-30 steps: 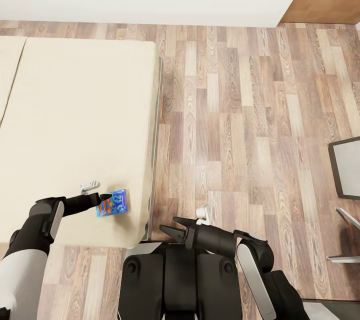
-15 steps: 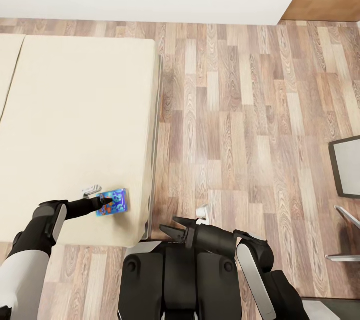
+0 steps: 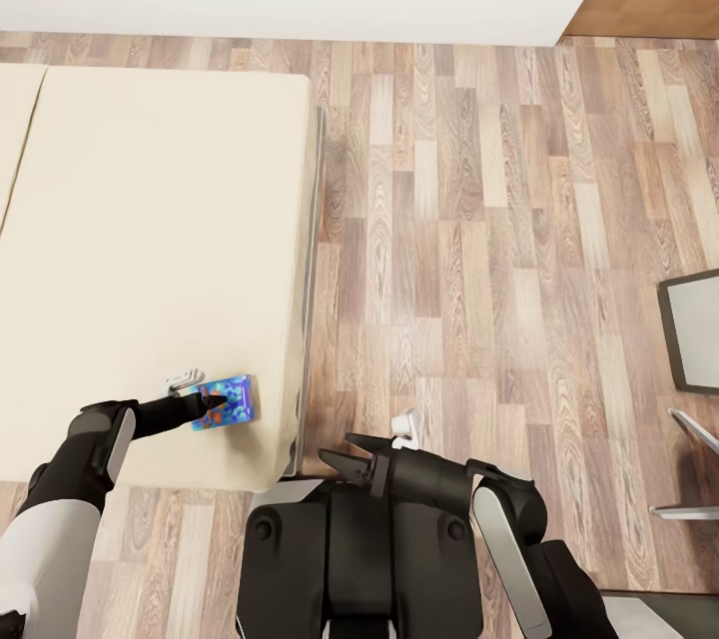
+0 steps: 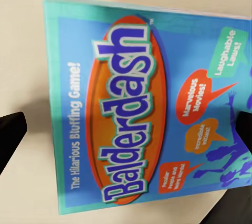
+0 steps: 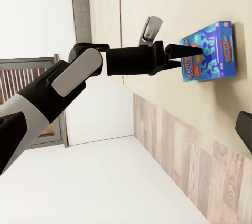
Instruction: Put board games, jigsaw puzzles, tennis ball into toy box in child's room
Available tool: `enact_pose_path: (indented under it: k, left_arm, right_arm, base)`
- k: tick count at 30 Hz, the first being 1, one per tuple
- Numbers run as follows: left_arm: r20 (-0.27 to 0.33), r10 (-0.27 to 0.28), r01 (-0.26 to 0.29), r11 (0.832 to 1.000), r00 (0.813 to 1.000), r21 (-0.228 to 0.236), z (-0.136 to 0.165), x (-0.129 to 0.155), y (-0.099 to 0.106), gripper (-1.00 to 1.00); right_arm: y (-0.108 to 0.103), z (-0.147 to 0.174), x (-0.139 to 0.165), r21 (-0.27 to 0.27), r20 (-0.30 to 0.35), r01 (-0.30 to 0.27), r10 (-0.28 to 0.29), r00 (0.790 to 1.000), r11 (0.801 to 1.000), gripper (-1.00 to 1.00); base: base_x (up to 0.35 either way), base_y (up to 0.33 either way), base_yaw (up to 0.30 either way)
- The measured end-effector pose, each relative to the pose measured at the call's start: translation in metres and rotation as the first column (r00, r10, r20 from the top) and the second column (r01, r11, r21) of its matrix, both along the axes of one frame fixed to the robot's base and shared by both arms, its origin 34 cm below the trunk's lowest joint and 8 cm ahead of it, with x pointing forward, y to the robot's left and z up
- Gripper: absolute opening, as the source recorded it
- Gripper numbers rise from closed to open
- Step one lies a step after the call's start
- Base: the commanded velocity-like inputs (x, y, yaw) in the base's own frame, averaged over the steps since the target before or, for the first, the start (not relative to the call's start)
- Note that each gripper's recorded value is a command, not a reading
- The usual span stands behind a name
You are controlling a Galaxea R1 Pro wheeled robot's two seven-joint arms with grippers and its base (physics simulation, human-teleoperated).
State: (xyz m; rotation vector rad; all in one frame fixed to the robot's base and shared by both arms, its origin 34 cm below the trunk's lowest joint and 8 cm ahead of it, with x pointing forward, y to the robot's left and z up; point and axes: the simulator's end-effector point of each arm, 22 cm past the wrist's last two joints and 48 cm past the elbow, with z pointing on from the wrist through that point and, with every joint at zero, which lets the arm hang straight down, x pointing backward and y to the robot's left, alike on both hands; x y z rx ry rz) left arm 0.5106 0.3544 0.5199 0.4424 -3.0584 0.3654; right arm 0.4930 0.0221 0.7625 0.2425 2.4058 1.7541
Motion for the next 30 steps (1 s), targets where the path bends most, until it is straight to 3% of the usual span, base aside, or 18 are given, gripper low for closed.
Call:
enact_pose_path:
  k: [13, 30]
  left_arm:
    - [0.042, -0.013, 0.012, 1.000, 0.999, 0.010, -0.0006, 0.0081, 0.0014, 1.00]
    - [0.050, -0.016, 0.015, 1.000, 0.999, 0.010, -0.0007, 0.0098, 0.0015, 1.00]
  right_arm:
    - [0.0001, 0.0003, -0.0001, 0.001, 0.000, 0.000, 0.000, 1.000, 1.000, 1.00]
    - [-0.0003, -0.0011, -0.0006, -0.004, -0.002, 0.000, 0.000, 1.000, 1.000, 1.00]
  base:
    - [0.039, -0.043, 0.000]
    - [0.018, -0.020, 0.000]
